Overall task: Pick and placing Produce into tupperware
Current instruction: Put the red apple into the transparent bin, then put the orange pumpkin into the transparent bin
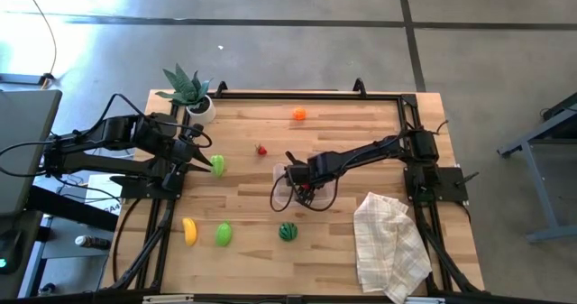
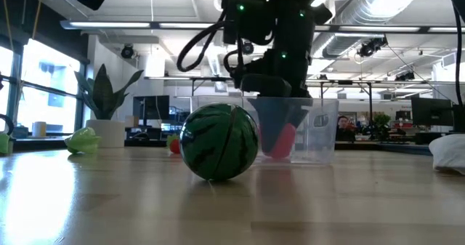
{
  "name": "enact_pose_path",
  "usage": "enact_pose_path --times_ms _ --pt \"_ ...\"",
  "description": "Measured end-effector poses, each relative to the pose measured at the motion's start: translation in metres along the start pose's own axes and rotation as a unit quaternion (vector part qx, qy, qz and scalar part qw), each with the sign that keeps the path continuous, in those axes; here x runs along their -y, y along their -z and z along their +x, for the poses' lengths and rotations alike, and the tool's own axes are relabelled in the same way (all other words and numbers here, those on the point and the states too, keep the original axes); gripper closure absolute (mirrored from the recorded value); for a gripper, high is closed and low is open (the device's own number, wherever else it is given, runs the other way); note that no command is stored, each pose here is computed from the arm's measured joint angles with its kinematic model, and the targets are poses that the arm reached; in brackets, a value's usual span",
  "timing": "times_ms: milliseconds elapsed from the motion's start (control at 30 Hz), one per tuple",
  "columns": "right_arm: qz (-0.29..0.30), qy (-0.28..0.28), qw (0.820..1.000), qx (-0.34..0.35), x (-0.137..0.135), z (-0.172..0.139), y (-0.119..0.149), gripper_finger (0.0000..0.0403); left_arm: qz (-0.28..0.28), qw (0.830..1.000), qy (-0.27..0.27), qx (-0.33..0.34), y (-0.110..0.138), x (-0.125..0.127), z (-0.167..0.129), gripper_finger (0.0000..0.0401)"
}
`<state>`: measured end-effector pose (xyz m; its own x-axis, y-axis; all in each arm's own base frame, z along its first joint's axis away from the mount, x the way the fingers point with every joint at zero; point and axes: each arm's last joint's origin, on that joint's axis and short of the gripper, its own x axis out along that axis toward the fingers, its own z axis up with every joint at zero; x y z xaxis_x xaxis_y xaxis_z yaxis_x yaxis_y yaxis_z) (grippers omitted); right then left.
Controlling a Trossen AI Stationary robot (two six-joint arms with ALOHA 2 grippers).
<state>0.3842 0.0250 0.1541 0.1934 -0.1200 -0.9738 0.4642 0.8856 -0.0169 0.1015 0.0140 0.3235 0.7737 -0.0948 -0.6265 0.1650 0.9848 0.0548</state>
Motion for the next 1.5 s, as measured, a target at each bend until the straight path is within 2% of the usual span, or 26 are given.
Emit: enact_pose_path --times_ms 267,633,833,1167,1500 --pt "-0.007 -0.022 1.000 0.009 0.000 0.002 -0.004 0.0113 0.000 1.000 0.000 0.000 0.000 0.000 0.000 0.0334" --pt "-0.003 -0.032 0.999 0.010 0.002 0.002 -0.006 0.0060 0.000 1.000 0.000 0.000 0.000 0.000 0.000 0.0334" --pt "0.009 -0.032 0.999 -0.002 0.001 -0.002 -0.008 0.0054 0.000 1.000 0.000 0.000 0.000 0.000 0.000 0.0334" --pt "0.021 -0.025 0.999 -0.019 -0.002 -0.030 -0.019 0.0054 0.000 1.000 0.000 0.000 0.000 0.000 0.000 0.0334" --pt "0.038 -0.012 0.999 -0.013 -0.004 -0.081 -0.037 0.0054 0.000 1.000 0.000 0.000 0.000 0.000 0.000 0.0334"
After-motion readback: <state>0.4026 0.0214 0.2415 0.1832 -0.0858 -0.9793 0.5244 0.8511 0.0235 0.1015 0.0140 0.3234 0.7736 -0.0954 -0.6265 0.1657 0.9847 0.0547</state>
